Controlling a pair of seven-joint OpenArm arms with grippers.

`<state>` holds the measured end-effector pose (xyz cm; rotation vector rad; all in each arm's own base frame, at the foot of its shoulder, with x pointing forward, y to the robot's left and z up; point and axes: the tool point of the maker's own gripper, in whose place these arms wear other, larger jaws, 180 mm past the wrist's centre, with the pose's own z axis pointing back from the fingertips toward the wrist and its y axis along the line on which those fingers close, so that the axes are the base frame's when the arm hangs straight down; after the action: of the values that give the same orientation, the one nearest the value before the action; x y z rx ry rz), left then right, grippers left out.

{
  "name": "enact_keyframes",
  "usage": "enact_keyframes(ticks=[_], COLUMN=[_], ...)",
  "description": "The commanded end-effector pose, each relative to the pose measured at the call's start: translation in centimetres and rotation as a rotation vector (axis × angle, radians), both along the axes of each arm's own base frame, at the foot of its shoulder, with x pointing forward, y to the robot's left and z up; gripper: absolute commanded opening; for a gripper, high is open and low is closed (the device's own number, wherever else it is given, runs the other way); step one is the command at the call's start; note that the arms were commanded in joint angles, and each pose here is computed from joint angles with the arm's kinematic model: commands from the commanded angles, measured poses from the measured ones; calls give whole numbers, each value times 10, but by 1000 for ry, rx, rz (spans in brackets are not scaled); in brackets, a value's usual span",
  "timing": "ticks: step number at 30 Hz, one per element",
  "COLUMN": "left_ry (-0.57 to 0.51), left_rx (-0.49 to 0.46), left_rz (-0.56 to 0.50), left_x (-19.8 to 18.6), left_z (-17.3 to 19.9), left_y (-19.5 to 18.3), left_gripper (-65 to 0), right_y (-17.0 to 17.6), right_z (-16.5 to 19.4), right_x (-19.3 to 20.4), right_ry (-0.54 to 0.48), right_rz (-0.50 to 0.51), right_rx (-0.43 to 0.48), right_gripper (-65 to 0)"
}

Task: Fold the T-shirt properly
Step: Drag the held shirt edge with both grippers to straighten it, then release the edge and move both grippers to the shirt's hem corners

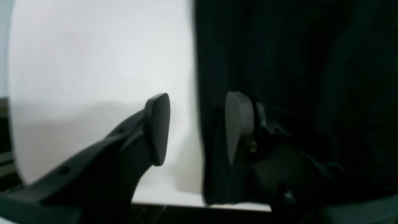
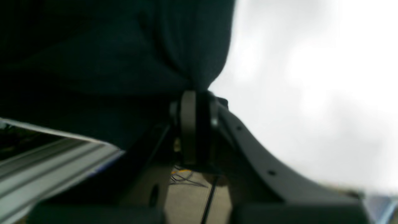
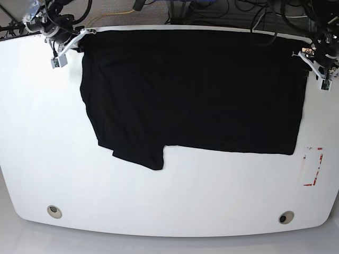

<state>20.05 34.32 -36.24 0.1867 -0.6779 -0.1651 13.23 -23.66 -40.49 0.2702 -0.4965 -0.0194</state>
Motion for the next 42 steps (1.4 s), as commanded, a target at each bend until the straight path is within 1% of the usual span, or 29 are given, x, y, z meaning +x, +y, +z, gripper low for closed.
enact_keyframes(ticks=[1,3,4,7,9,10,11,12,13,16,19,24,28,31,34,36,40,42], left_ry=[-33,-40,-55,-86,-92,-90,-98,-106,-107,-108,-147,-184,-211,-231,-246,-254,-286,-291], left_rx=[18,16,16,11,10,10,9,8,3,-29,-77,-131,-170,-193,-205,-220,-243,-246], left_rz=[-20,-20,-21,-36,-38,-37,-39,-48,-52,-42,60,97,135,149,162,180,184,187], left_x=[7,10,15,29,32,34,40,49,57,72,93,122,142,155,162,167,178,179], left_z=[10,12,15,21,22,22,25,28,29,26,27,30,35,40,44,45,47,47], left_y=[1,1,0,-5,-6,-6,-7,-10,-13,-15,-8,-11,-7,-6,-5,-4,-3,-3], left_gripper=[-381,-379,-378,-376,-374,-365,-347,-308,-272,-203,-190,-192,-192,-192,-192,-192,-192,-192], right_y=[-14,-22,-25,-29,-34,-36,-37,-38,-38,-39,-39,-47,-49,-60,-69,-72,-58,-58], right_z=[11,11,12,15,19,21,22,24,26,34,37,36,36,41,40,44,43,41], right_x=[2,-4,-3,-3,4,8,12,17,22,43,64,105,136,160,179,200,239,249], right_ry=[-33,-25,-29,-36,-51,-61,-68,-80,-93,-144,-183,-188,-197,-204,-193,-212,-231,-245], right_rz=[-17,-41,-51,-59,-51,-45,-43,-43,-44,-47,-56,-20,-15,-34,-52,-61,0,-11], right_rx=[-34,-45,-49,-58,-71,-78,-80,-83,-82,-83,-60,-93,-98,-117,-118,-110,-83,-55], right_gripper=[-650,-650,-625,-465,-289,-220,-173,-130,-119,-146,-195,-235,-233,-233,-233,-233,-235,-235])
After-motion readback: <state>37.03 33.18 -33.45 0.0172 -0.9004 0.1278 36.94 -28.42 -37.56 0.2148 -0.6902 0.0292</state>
